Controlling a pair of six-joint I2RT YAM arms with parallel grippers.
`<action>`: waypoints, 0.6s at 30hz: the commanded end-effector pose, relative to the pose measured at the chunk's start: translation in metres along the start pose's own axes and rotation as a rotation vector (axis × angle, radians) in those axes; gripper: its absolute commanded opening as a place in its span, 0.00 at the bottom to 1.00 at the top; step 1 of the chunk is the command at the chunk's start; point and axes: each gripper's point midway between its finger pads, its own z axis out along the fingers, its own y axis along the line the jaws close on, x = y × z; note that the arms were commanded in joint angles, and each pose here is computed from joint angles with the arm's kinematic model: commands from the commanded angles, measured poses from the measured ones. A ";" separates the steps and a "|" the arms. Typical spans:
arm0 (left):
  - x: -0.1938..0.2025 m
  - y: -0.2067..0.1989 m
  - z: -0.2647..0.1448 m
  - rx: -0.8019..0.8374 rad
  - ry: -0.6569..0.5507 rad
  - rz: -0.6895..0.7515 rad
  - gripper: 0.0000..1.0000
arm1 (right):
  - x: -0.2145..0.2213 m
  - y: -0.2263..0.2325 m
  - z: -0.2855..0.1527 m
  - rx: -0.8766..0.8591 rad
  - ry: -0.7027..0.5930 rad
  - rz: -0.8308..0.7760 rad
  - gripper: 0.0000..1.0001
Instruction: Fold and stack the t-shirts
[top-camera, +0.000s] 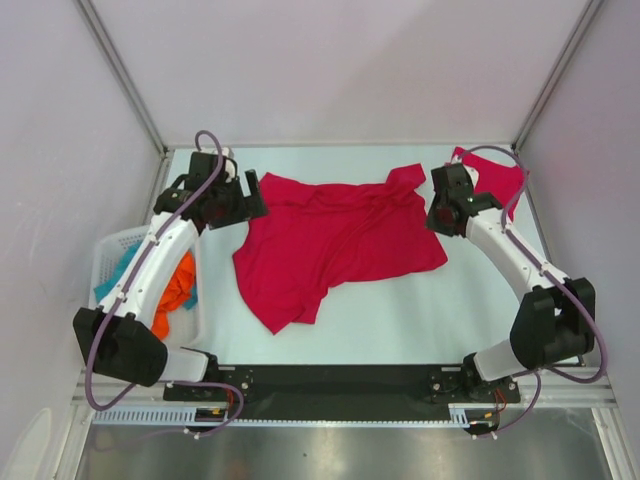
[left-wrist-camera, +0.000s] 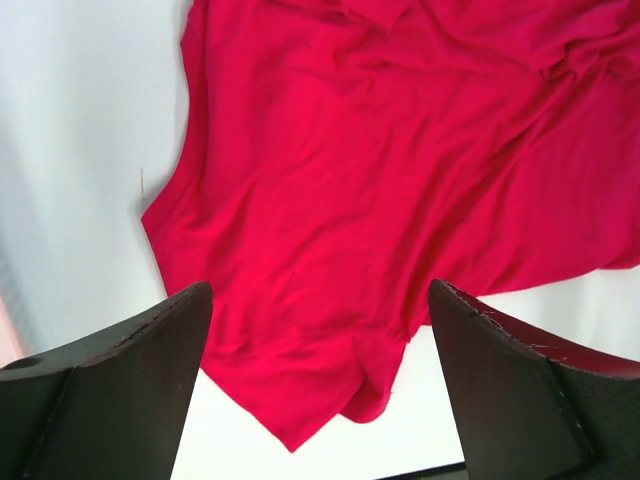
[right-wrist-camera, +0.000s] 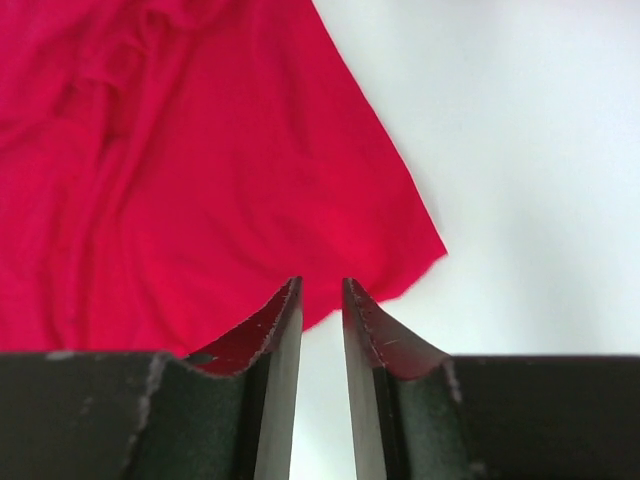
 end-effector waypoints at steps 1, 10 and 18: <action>0.005 -0.015 -0.018 0.086 -0.061 -0.001 0.94 | 0.023 -0.013 -0.005 0.000 0.006 0.053 0.29; 0.070 -0.005 -0.014 0.099 0.014 0.007 0.93 | 0.081 -0.045 -0.003 0.049 0.072 0.050 0.34; 0.123 -0.007 0.001 0.102 0.094 0.030 0.93 | 0.093 -0.046 0.007 0.057 0.081 0.027 0.36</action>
